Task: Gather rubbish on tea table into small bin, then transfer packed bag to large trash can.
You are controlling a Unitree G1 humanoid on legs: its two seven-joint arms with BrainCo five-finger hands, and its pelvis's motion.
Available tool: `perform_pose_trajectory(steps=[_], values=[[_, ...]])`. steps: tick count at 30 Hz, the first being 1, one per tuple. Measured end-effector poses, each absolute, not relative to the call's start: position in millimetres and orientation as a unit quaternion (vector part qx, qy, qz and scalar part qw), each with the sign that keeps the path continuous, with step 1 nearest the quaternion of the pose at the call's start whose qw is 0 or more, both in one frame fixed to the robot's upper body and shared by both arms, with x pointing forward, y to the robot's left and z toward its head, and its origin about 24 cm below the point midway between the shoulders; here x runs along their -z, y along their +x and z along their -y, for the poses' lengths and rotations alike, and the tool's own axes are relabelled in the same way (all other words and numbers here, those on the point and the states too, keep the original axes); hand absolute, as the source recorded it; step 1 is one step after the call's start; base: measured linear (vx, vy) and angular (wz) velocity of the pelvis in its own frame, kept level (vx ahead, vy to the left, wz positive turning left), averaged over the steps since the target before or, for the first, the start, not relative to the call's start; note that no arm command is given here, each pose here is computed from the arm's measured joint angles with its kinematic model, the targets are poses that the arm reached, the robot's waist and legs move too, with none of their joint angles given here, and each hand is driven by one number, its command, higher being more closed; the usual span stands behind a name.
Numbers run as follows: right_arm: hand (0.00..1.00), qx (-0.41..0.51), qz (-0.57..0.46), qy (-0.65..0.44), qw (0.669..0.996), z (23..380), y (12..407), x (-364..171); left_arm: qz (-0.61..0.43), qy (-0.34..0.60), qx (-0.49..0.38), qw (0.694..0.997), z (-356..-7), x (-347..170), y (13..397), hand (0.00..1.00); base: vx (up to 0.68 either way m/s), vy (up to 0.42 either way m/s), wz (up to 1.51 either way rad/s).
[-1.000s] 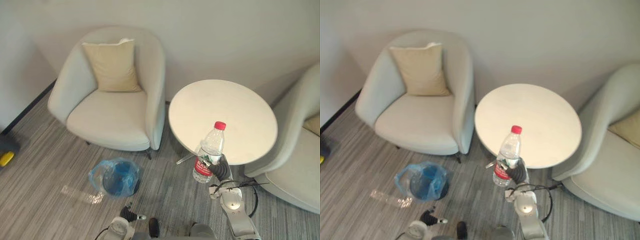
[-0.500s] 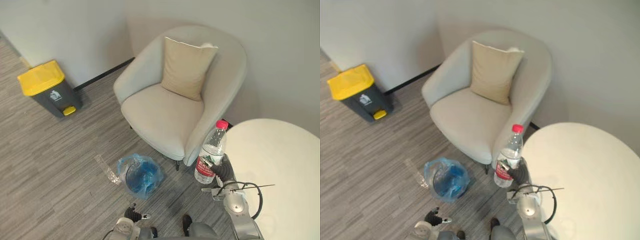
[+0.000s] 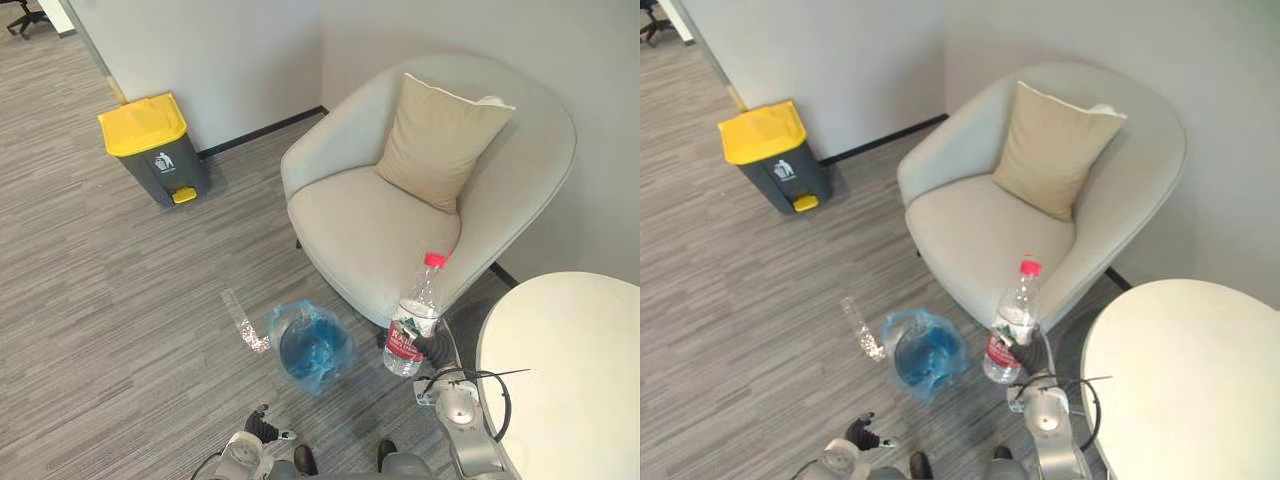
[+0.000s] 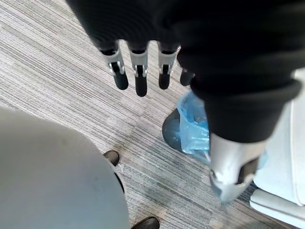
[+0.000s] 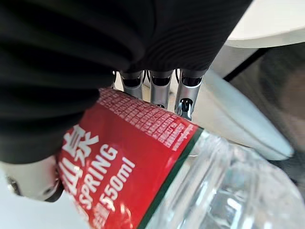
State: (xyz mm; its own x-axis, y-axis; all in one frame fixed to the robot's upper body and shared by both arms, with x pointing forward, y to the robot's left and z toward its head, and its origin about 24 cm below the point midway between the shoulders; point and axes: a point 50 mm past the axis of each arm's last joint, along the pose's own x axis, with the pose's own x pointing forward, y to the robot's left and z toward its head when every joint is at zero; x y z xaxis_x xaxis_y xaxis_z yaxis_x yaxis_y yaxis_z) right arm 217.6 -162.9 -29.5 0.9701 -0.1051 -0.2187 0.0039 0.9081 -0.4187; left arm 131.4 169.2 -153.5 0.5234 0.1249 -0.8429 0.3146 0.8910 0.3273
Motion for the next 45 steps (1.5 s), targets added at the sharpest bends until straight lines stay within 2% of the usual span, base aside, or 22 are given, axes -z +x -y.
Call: perform_pose_trajectory(steps=[2,7,11,20,29,39,40,45], values=[[1.0,0.009,-0.106,-0.23,0.967,158,231,26,-0.486,0.214,0.034,0.847,-173,153,134,0.0,-0.12,-0.043,-0.15],[1.0,0.021,-0.027,-0.255,0.966,157,266,-9,-0.43,0.166,-0.051,0.886,-179,133,175,0.0,-0.2,-0.041,0.31],[1.0,0.034,0.072,-0.284,0.955,152,284,-54,-0.375,0.084,-0.123,0.915,-175,113,205,0.0,-0.25,-0.043,0.47],[1.0,0.087,0.21,-0.297,0.927,148,320,-135,-0.237,0.016,-0.155,0.959,-163,58,262,0.0,-0.12,-0.023,0.32],[1.0,0.134,0.31,-0.313,0.888,142,358,-219,-0.135,-0.026,-0.158,0.978,-157,12,293,0.0,-0.01,-0.019,0.33],[1.0,0.169,0.319,-0.332,0.871,147,375,-249,-0.097,-0.033,-0.16,0.982,-161,-2,299,0.0,-0.01,-0.018,0.17],[0.0,0.176,0.315,-0.336,0.87,151,377,-250,-0.094,-0.03,-0.158,0.982,-162,-3,300,0.0,-0.03,0.005,0.1],[0.0,0.199,0.296,-0.346,0.868,164,383,-250,-0.093,-0.018,-0.157,0.983,-162,-3,300,0.0,-0.04,-0.004,0.17]])
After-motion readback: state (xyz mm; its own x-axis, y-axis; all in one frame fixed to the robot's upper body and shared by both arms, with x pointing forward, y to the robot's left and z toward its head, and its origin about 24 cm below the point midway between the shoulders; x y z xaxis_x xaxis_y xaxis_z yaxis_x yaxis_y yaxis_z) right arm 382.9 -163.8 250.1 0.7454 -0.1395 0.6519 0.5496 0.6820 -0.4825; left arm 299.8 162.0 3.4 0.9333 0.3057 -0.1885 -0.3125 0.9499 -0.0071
